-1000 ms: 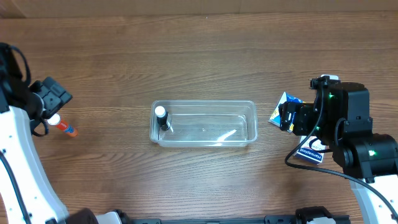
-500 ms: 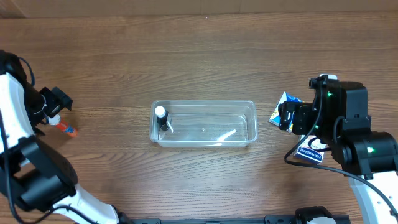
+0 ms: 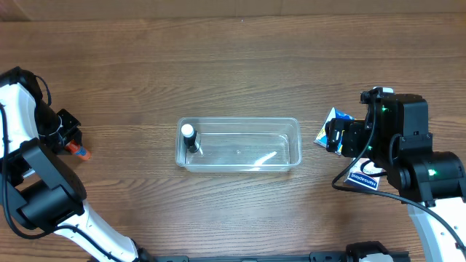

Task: Pack container
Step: 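Move the left gripper to the orange tube and grasp it, then place the orange tube into the container beside the bottle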

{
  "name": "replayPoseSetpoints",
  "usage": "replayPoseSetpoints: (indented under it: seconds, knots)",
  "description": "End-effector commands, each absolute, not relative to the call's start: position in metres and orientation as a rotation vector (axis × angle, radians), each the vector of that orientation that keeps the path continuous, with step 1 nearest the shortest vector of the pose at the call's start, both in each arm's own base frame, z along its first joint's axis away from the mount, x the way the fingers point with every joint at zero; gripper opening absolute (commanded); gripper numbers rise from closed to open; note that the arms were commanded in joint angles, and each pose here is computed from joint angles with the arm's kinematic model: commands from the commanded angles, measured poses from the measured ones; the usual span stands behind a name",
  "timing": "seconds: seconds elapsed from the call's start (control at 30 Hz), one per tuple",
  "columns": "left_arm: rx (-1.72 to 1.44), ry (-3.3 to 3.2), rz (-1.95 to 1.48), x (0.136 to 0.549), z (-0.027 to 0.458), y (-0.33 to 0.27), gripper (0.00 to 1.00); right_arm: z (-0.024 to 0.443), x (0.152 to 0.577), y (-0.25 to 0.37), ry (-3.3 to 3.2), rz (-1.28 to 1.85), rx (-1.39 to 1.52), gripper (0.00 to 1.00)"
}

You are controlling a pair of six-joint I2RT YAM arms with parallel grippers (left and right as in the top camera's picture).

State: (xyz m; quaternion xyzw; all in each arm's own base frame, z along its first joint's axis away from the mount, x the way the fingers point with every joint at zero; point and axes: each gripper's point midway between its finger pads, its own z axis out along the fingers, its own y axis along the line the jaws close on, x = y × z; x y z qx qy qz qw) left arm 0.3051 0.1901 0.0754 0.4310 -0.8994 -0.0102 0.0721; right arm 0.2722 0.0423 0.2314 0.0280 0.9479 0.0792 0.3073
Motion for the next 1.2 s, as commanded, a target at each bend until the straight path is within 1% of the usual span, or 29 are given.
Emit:
replayPoseSetpoints:
  seconds: [0.0,0.2,0.27,0.33,0.47,0.57,0.6,0.63,0.73,0.83,0.93,1.03,1.17]
  knots:
    - [1.271,-2.694,-0.072,0.3,0.074,0.194,0.27,0.245,0.276,0.043,2.47,0.217,0.072,1.0]
    - [1.268,-2.697,-0.121,0.296,0.079,0.198,0.11,0.245,0.276,0.043,2.47,0.216,0.072,1.0]
    - [1.292,-2.717,-0.128,0.298,0.089,0.197,0.06,0.245,0.276,0.043,2.47,0.216,0.073,1.0]
    - [1.313,-2.757,-0.132,0.3,0.105,0.194,0.05,0.245,0.276,0.043,2.47,0.216,0.073,1.0]
    - [1.314,-2.934,-0.099,0.306,0.162,0.169,0.04,0.245,0.276,0.043,2.47,0.217,0.072,1.0]
    - [1.229,-3.118,0.02,0.308,0.21,0.124,0.04,0.245,0.276,0.043,2.469,0.217,0.072,1.0]
    - [1.174,-3.179,0.063,0.307,0.225,0.106,0.04,0.245,0.276,0.043,2.47,0.217,0.072,1.0]
    - [1.043,-3.28,0.106,0.303,0.246,0.072,0.04,0.245,0.276,0.043,2.47,0.217,0.072,1.0]
    - [0.835,-3.369,0.175,0.289,0.266,0.017,0.04,0.245,0.276,0.043,2.47,0.217,0.073,1.0]
    - [0.63,-3.384,0.221,0.276,0.269,-0.027,0.04,0.245,0.276,0.043,2.47,0.217,0.073,1.0]
    - [0.399,-3.363,0.239,0.267,0.26,-0.066,0.04,0.245,0.276,0.043,2.47,0.217,0.073,1.0]
    - [0.284,-3.317,0.221,0.266,0.239,-0.091,0.04,0.245,0.276,0.044,2.47,0.218,0.073,1.0]
    - [0.206,-3.216,0.152,0.267,0.188,-0.113,0.04,0.244,0.275,0.043,2.473,0.217,0.073,1.0]
